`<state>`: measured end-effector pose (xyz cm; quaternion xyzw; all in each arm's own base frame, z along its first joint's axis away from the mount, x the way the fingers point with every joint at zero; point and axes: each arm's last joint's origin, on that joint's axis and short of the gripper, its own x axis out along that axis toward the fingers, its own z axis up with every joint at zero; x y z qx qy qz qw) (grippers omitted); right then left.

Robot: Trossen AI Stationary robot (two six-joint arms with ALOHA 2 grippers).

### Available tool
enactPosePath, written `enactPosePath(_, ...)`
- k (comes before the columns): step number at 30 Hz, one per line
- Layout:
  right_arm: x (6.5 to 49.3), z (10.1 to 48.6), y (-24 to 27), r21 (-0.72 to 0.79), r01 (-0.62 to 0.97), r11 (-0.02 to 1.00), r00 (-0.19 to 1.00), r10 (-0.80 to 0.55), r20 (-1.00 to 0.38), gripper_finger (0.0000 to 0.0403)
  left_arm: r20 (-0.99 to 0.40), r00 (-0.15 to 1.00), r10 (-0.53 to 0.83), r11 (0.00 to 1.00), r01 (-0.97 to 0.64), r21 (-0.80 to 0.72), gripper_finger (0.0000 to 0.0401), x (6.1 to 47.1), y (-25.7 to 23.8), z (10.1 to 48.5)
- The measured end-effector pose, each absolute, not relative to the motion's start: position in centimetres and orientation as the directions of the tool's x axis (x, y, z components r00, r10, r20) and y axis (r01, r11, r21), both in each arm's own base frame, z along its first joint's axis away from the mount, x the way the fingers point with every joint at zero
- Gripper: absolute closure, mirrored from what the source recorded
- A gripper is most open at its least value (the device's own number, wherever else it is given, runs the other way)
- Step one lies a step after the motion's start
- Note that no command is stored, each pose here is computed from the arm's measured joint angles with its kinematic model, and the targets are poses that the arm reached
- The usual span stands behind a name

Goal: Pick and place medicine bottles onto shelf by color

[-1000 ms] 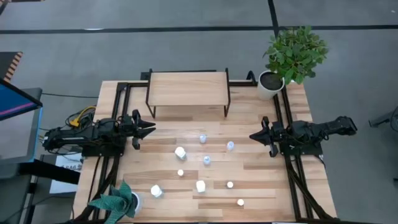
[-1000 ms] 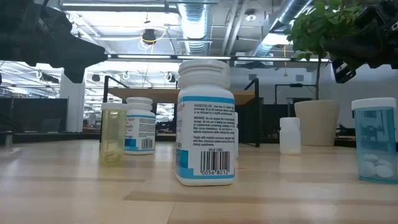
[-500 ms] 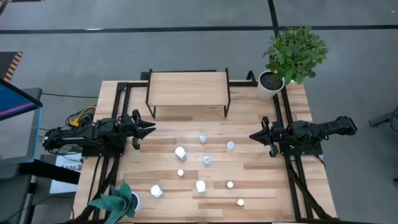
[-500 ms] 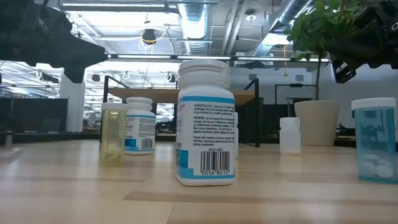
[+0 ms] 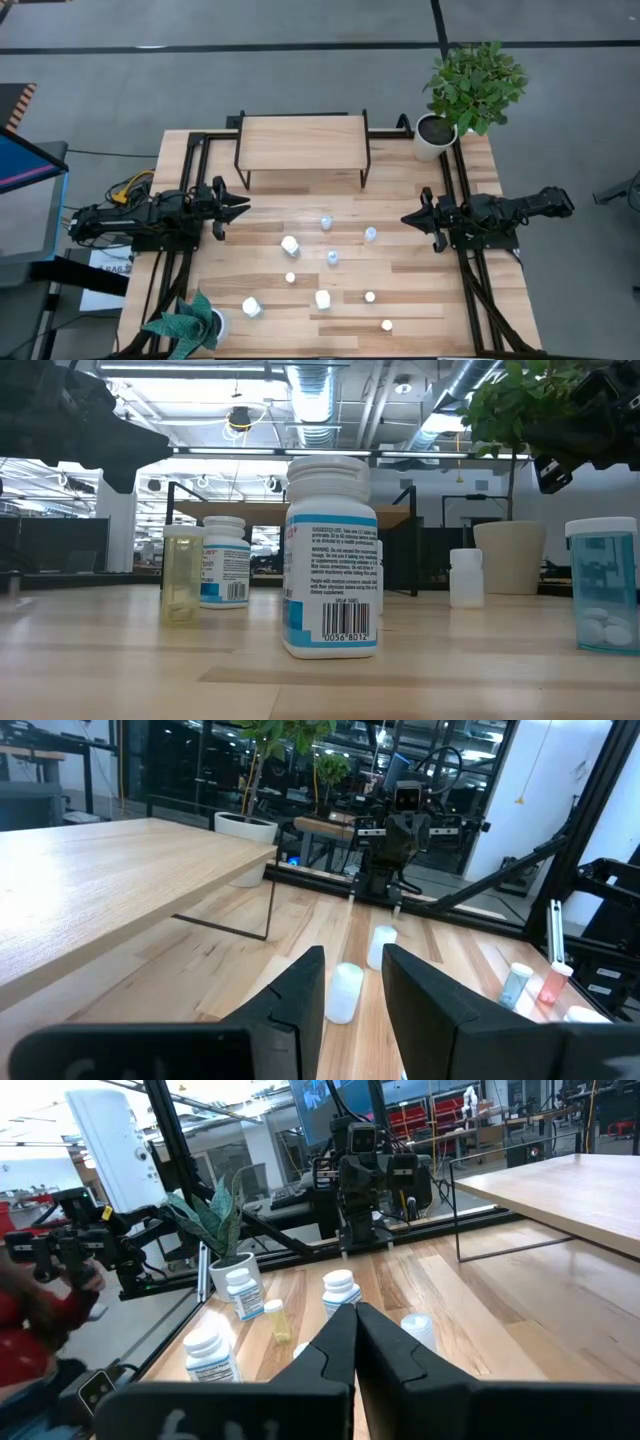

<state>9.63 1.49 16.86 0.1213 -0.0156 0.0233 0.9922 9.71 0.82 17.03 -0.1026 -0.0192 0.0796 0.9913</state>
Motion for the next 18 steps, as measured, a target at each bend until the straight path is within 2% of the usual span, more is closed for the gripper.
enactPosePath(8, 9.63, 16.86, 1.49, 0.23, -0.049, 0.972, 0.998, 0.042, 0.037, 0.0376, 0.023, 0.985, 0.173, 0.964, -0.165, -0.207, 0.031, 9.7, 0.85, 17.04)
enactPosePath(13, 9.62, 17.07, 1.46, 0.138, -0.045, 0.989, 0.998, 0.037, 0.058, 0.0374, 0.024, 0.984, 0.178, 0.964, -0.169, -0.207, 0.031, 9.7, 0.86, 17.05)
enactPosePath(18, 9.58, 17.52, 1.44, 0.133, -0.045, 0.99, 0.994, 0.031, 0.104, 0.0376, 0.024, 0.982, 0.186, 0.954, -0.175, -0.245, 0.031, 9.69, 0.89, 17.05)
